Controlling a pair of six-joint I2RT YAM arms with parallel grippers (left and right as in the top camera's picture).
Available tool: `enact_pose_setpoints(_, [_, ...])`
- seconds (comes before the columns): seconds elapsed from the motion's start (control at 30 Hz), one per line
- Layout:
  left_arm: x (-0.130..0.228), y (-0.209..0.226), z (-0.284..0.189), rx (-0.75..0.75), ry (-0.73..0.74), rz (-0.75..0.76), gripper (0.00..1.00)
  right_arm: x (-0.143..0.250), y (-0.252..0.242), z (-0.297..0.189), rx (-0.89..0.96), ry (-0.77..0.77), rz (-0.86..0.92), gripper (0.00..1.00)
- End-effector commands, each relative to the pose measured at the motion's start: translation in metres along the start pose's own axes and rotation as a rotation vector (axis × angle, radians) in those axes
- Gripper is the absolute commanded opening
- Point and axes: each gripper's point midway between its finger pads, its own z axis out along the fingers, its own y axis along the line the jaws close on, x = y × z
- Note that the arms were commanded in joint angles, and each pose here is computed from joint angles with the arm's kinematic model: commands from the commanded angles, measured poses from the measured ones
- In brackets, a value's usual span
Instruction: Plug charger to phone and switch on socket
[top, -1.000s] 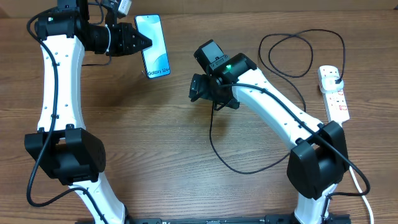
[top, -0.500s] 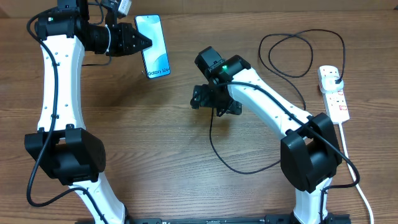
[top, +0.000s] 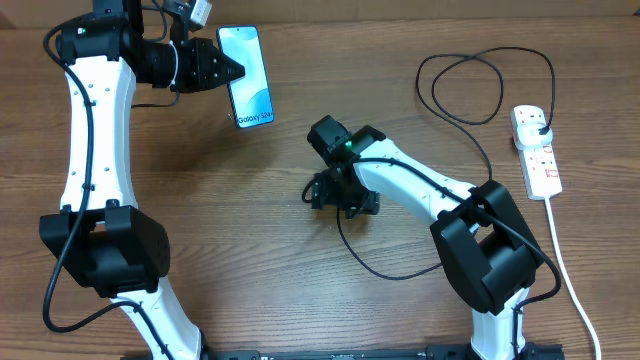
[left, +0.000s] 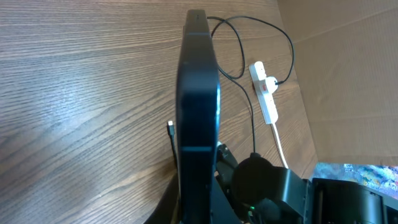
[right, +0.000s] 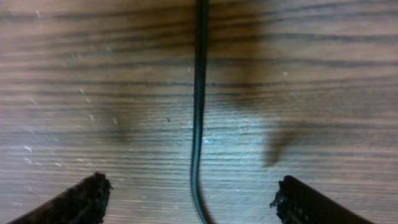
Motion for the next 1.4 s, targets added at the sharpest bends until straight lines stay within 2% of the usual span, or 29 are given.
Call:
enact_pose_setpoints(0.0, [-0.003,-0.012,0.000,0.031,-0.007,0.014,0.04,0.014,-0.013,0.013,0.036,0.035,0.015,0.54])
enact_pose_setpoints(0.03, [-0.003,-0.012,0.000,0.031,-0.008,0.015,0.04,0.020,-0.015,0.016,0.049,0.050,0.009,0.38])
enact_pose_setpoints(0.17, [-0.003,-0.012,0.000,0.031,-0.008,0.015,0.04,0.034,-0.012,0.022,0.064,0.067,-0.023,0.05])
enact_pose_setpoints(0.33, [-0.003,-0.012,0.000,0.031,-0.008,0.015,0.04,0.059,-0.013,0.021,0.102,0.132,-0.050,0.04])
enact_pose_setpoints(0.4, [-0.003,-0.012,0.000,0.031,-0.008,0.015,0.04,0.081,-0.018,0.018,0.158,0.189,-0.055,0.04])
enact_pose_setpoints(0.47, [-0.003,-0.012,0.000,0.031,-0.008,0.015,0.04,0.108,-0.029,0.012,0.288,0.208,-0.051,0.04])
enact_pose_setpoints(0.63, [-0.001,-0.012,0.000,0.032,-0.003,0.008,0.04,0.147,-0.029,0.006,0.381,0.248,-0.115,0.04])
enact_pose_setpoints(0.83, [-0.001,-0.012,0.000,0.032,-0.003,0.008,0.04,0.163,-0.068,-0.007,0.465,0.251,-0.070,0.04])
enact_pose_setpoints(0.93, [-0.001,-0.012,0.000,0.032,-0.003,0.009,0.04,0.158,-0.071,-0.025,0.407,0.188,-0.068,0.04])
enact_pose_setpoints(0.97, [-0.001,-0.012,0.000,0.031,-0.003,0.009,0.04,0.157,-0.068,-0.028,0.386,0.173,-0.068,0.10])
enact_pose_setpoints(1.0, [-0.001,-0.012,0.000,0.032,-0.003,0.009,0.04,0.155,-0.065,-0.031,0.364,0.158,-0.069,0.23])
enact_pose_setpoints(1.03, [-0.001,-0.012,0.000,0.032,-0.003,0.009,0.04,0.153,-0.063,-0.032,0.350,0.148,-0.068,0.48])
enact_pose_setpoints(1.07, [-0.001,-0.012,0.000,0.032,-0.003,0.009,0.04,0.152,-0.061,-0.032,0.341,0.142,-0.064,0.56])
enact_pose_setpoints(1.1, [-0.001,-0.012,0.000,0.032,-0.003,0.009,0.04,0.151,-0.058,-0.031,0.327,0.142,-0.060,0.72])
enact_pose_setpoints(1.13, [-0.001,-0.012,0.000,0.031,-0.003,0.009,0.04,0.150,-0.057,-0.030,0.319,0.141,-0.053,0.77])
enact_pose_setpoints(1.2, [-0.001,-0.012,0.000,0.031,-0.003,0.009,0.04,0.145,-0.055,-0.032,0.302,0.139,-0.037,0.81])
enact_pose_setpoints(1.37, [-0.001,-0.012,0.000,0.031,-0.003,0.008,0.04,0.123,-0.042,-0.047,0.238,0.099,-0.004,0.84])
